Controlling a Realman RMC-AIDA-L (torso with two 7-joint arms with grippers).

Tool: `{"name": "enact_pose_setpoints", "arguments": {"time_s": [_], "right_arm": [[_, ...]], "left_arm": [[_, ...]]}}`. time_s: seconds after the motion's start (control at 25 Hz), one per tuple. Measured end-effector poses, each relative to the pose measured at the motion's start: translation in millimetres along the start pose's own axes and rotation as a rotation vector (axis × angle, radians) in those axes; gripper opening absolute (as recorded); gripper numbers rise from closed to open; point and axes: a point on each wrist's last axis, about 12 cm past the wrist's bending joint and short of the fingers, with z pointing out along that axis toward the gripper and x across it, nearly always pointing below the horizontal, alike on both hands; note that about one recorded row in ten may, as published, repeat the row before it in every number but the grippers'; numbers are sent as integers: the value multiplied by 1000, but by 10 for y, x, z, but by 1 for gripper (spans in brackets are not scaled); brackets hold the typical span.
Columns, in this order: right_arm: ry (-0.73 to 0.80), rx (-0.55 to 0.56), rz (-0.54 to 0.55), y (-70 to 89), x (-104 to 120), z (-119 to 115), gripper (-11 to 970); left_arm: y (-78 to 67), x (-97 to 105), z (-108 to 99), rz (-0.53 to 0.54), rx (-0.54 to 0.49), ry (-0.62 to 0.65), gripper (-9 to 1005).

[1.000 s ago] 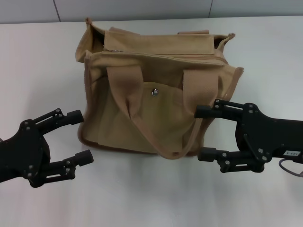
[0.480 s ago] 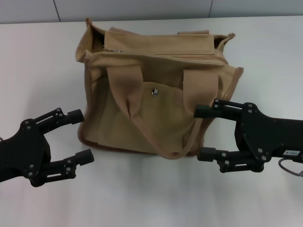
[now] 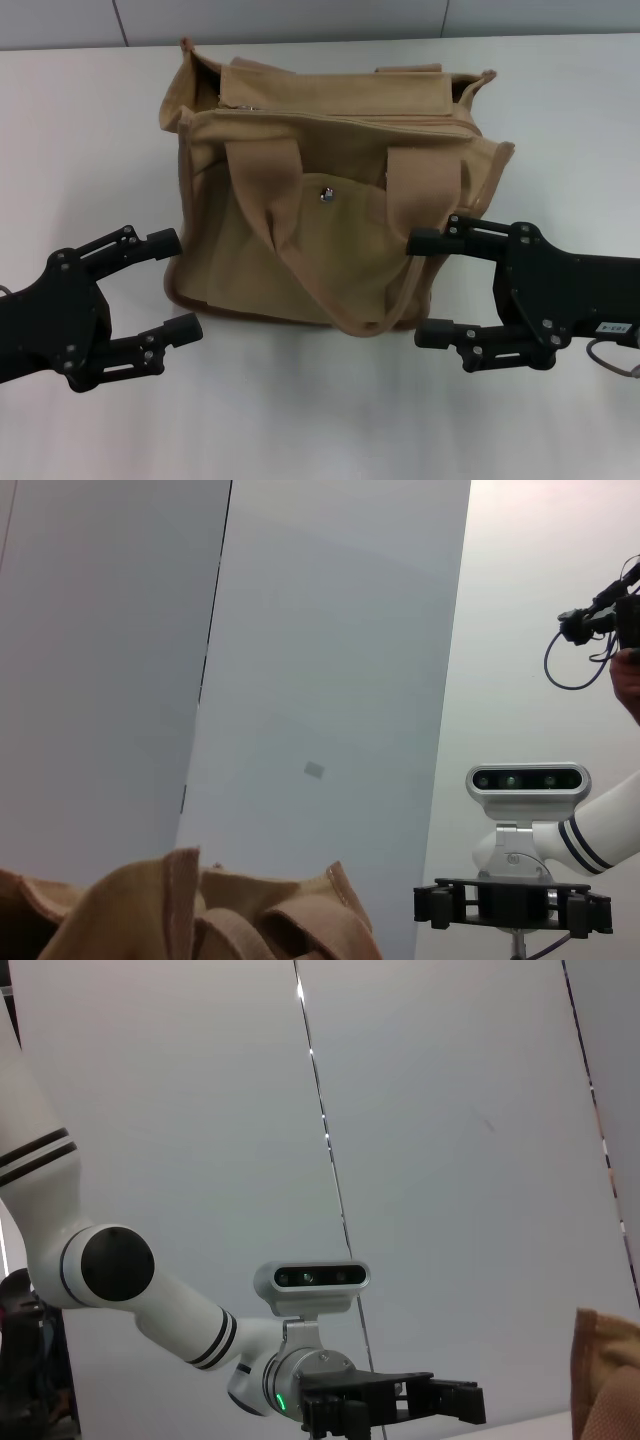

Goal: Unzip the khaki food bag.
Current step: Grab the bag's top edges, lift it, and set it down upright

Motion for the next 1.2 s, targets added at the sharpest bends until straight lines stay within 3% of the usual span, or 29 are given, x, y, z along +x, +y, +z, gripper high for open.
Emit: {"name": "enact_pose_setpoints", "arguments": {"time_s": [1.2], "right_arm": [[0,-7,12,11,21,21,827]], "left_arm": [[14,11,53,4,0,-1,787]]}}
